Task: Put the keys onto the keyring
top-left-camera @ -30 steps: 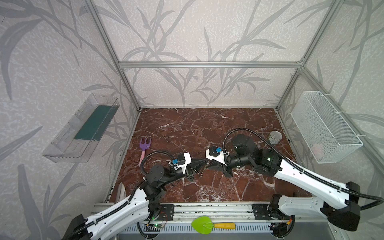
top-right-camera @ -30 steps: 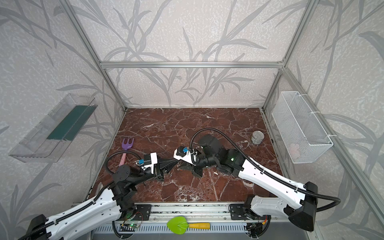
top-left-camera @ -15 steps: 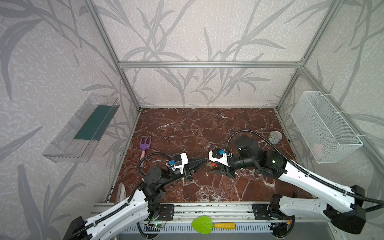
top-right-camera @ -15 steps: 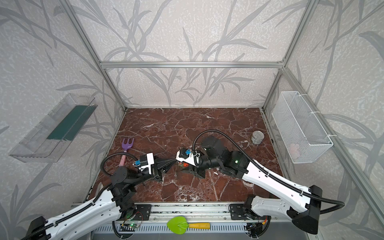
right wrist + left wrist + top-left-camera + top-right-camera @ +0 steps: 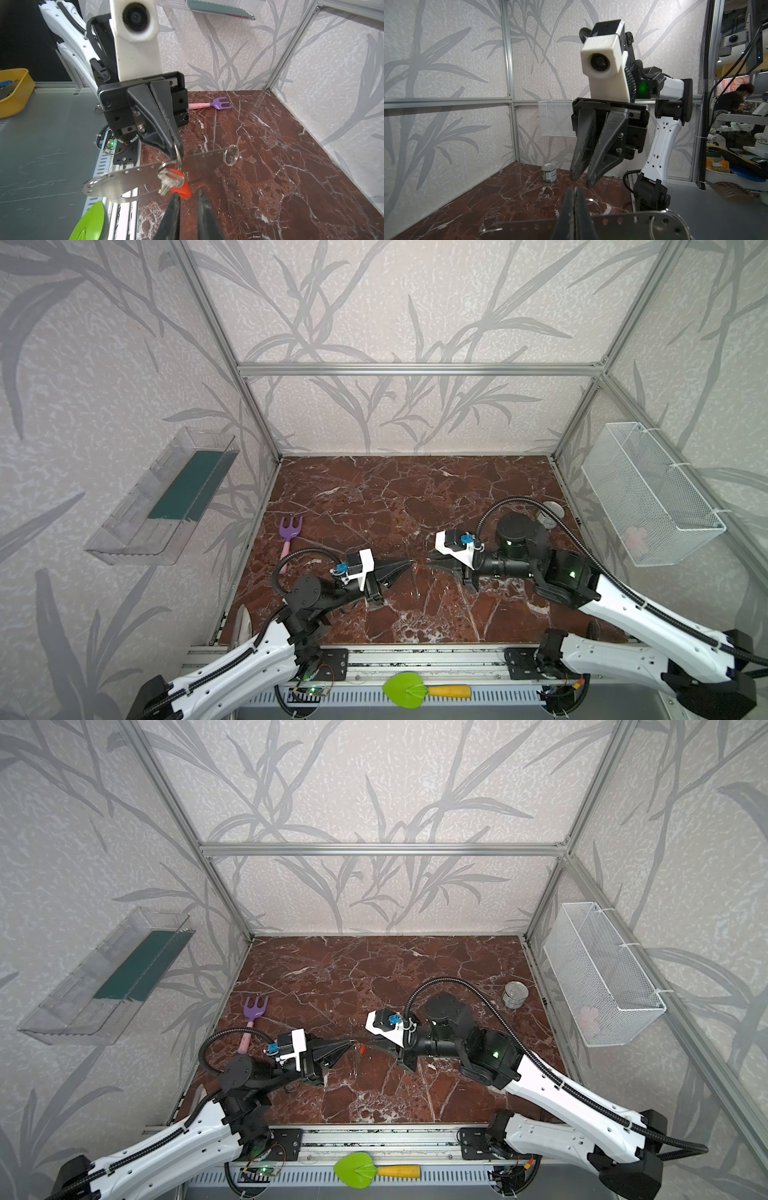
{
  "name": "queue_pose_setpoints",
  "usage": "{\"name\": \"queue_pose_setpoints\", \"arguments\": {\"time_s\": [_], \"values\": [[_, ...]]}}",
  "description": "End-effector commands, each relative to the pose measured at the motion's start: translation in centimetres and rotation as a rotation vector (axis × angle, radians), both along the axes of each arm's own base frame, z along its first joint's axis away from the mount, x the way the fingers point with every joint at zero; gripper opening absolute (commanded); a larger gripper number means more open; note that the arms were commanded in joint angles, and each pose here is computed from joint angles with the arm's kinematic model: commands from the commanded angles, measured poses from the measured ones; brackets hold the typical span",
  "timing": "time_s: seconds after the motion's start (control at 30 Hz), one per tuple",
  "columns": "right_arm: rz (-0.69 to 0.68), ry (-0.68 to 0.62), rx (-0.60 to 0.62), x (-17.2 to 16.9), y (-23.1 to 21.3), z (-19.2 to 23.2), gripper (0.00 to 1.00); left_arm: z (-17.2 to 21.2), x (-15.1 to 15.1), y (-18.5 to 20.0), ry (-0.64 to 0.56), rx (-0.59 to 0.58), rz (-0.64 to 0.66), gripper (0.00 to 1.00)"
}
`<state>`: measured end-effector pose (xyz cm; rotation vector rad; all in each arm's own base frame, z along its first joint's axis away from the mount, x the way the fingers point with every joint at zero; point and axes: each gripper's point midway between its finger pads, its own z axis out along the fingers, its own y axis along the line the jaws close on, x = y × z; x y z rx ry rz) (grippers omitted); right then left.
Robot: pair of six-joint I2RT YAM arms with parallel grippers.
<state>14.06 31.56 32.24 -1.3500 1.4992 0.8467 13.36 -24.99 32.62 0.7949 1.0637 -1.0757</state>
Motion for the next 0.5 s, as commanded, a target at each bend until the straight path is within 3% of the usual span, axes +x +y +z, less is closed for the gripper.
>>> {"name": "queue_pose_setpoints", "arguments": {"time_s": [0.0, 0.47], "values": [[0.021, 0.007, 0.042, 0.2, 1.0, 0.7, 0.16, 1.7, -0.7, 0.1, -0.029, -0.034, -0.029, 0.00], [0.080, 0.045, 0.039, -0.4, 2.0, 0.1, 0.11, 1.9, -0.6, 0.2, -0.035, -0.039, -0.021, 0.00]]}}
